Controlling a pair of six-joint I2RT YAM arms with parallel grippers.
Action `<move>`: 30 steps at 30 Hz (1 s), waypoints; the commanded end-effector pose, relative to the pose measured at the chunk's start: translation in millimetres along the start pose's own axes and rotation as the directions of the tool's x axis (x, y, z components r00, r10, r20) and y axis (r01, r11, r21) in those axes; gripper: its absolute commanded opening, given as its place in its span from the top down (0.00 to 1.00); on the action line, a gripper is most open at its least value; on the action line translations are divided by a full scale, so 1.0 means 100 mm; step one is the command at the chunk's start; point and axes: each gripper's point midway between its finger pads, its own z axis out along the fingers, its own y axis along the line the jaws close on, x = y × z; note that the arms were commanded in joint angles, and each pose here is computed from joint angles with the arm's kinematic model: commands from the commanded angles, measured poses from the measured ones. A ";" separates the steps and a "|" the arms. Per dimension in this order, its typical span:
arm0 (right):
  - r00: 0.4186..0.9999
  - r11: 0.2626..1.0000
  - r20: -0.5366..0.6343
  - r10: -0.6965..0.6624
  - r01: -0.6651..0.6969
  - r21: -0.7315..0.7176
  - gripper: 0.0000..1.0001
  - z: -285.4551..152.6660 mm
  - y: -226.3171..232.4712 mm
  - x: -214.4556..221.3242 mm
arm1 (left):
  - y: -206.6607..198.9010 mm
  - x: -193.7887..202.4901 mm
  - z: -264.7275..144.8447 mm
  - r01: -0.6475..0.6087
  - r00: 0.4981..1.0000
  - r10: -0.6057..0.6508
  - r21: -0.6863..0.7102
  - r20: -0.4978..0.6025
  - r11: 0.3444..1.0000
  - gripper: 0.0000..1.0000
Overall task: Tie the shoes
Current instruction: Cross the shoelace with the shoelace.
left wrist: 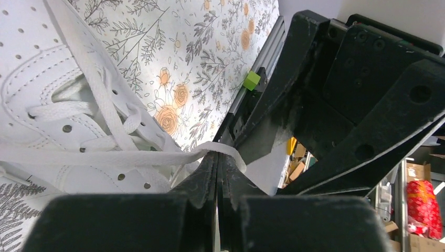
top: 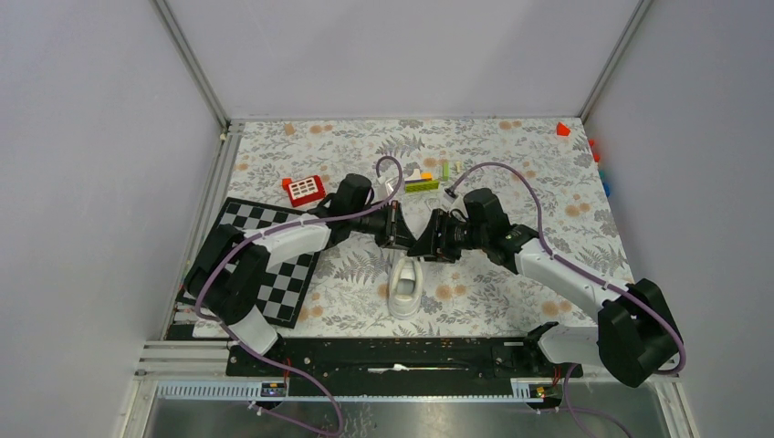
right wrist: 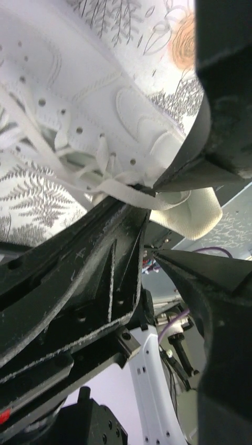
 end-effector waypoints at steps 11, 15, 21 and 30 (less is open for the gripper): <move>0.985 0.982 0.170 -0.007 -0.026 0.186 0.32 -0.35 -0.23 -0.21 | -0.12 -0.02 0.05 -0.034 0.999 0.033 0.140 0.005 0.990 1.00; 0.960 0.973 0.273 0.068 -0.124 0.194 0.40 -0.44 -0.39 -0.34 | -0.10 -0.02 0.05 -0.030 1.000 0.029 0.134 0.008 0.991 1.00; 0.943 0.962 0.314 0.109 -0.180 0.206 0.55 -0.47 -0.58 -0.45 | -0.01 -0.02 0.05 -0.028 1.000 0.027 0.067 0.008 0.997 1.00; 0.942 0.955 0.249 0.224 -0.263 0.138 0.63 -0.13 -0.73 -0.49 | 0.21 -0.03 0.00 -0.024 1.000 0.024 -0.106 -0.010 0.994 1.00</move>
